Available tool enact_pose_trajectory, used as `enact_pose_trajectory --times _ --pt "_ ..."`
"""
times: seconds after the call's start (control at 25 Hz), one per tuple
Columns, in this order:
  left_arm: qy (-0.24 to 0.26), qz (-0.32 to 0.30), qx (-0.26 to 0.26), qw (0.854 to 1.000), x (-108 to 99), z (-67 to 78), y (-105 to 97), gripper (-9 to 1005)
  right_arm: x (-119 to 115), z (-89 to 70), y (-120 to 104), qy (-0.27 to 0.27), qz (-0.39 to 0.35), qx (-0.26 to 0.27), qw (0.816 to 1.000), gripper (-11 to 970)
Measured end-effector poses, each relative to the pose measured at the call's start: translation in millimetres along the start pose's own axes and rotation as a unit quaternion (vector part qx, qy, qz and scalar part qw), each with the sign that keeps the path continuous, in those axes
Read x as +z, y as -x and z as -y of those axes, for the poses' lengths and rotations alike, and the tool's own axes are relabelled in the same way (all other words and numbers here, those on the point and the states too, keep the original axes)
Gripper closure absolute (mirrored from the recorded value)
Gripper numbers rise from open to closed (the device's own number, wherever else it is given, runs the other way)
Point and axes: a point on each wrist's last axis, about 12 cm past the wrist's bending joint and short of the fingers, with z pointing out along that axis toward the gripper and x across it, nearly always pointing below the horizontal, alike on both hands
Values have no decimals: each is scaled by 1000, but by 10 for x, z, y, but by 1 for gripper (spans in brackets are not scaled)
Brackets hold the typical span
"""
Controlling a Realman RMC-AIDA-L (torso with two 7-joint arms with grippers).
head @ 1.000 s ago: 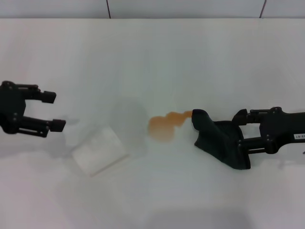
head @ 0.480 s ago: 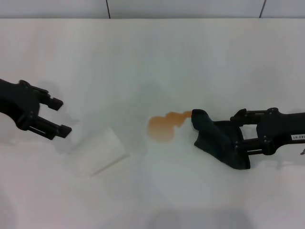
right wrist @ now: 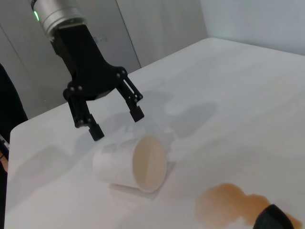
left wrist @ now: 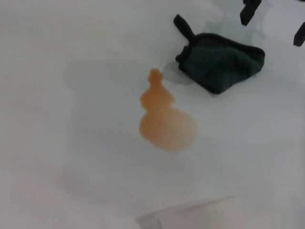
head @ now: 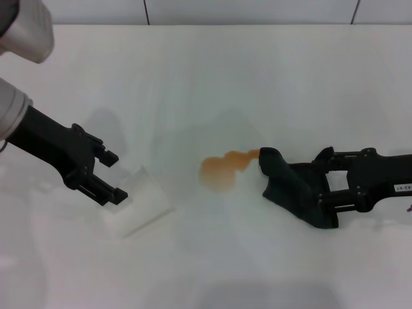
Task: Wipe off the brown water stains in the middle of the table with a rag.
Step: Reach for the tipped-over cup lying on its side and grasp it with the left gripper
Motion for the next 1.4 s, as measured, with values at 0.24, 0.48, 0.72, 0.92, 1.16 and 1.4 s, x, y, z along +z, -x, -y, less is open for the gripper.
enact_pose_trajectory --times 0.24,0.48,0.72,0.92,1.16,1.4 --pt "-6 -4 -9 1000 66 -8 32 137 -1 -3 -16 1 -1 2 1000 181" --pt "-11 0 -23 1000 89 9 104 136 -6 -17 -15 7 -2 -1 1000 181" --pt "-13 3 -33 999 101 21 123 137 -26 -27 -24 10 -2 0 1000 181" --pt "-17 4 -39 999 103 35 90 136 -37 -36 -33 13 -3 0 1000 181" --pt "-17 5 -44 999 102 38 48 136 -58 -50 -58 11 -4 2 1000 181" --pt "-13 9 -58 998 92 34 -71 136 -59 -57 -57 12 -4 2 1000 181"
